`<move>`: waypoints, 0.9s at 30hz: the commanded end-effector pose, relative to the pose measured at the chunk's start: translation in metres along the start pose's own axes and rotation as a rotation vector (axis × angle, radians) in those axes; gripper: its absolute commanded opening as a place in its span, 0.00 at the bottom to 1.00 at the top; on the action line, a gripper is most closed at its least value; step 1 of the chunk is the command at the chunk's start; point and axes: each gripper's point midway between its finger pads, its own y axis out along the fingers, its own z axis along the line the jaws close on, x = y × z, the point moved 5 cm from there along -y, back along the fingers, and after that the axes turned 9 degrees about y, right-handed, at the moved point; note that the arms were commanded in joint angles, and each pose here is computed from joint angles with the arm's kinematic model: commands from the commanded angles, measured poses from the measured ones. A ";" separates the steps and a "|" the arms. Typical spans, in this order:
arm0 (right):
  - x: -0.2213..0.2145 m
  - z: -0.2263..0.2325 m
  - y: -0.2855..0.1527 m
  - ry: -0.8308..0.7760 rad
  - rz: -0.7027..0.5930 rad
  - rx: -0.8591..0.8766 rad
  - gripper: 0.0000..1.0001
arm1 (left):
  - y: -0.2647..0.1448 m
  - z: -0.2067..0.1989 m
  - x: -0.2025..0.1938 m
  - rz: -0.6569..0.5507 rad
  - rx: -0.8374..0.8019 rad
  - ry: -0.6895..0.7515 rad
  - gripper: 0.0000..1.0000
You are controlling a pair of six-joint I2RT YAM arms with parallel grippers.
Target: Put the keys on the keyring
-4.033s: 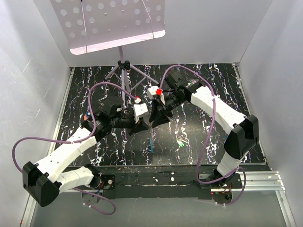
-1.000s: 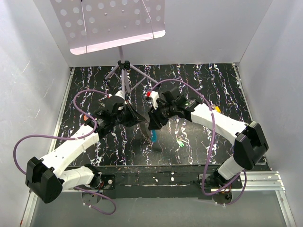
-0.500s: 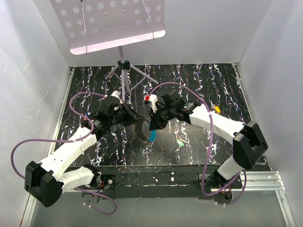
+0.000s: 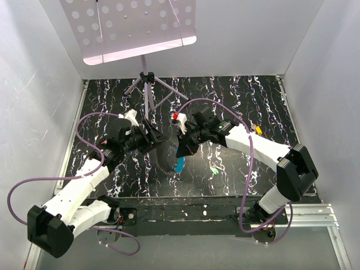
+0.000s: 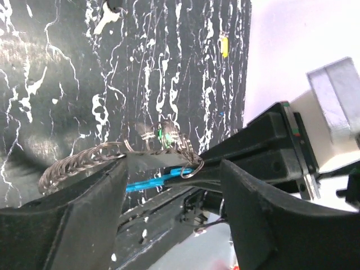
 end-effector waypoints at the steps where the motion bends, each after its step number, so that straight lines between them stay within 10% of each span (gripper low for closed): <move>1: 0.010 0.020 -0.002 0.023 -0.026 0.111 0.01 | -0.025 -0.012 0.005 -0.076 -0.141 0.260 0.70; 15: 0.011 0.030 -0.002 0.131 -0.014 0.188 0.01 | -0.061 -0.019 -0.024 -0.124 -0.538 1.162 0.60; 27: 0.013 0.027 0.000 0.158 -0.014 0.196 0.01 | -0.037 -0.016 -0.029 -0.130 -0.479 1.420 0.49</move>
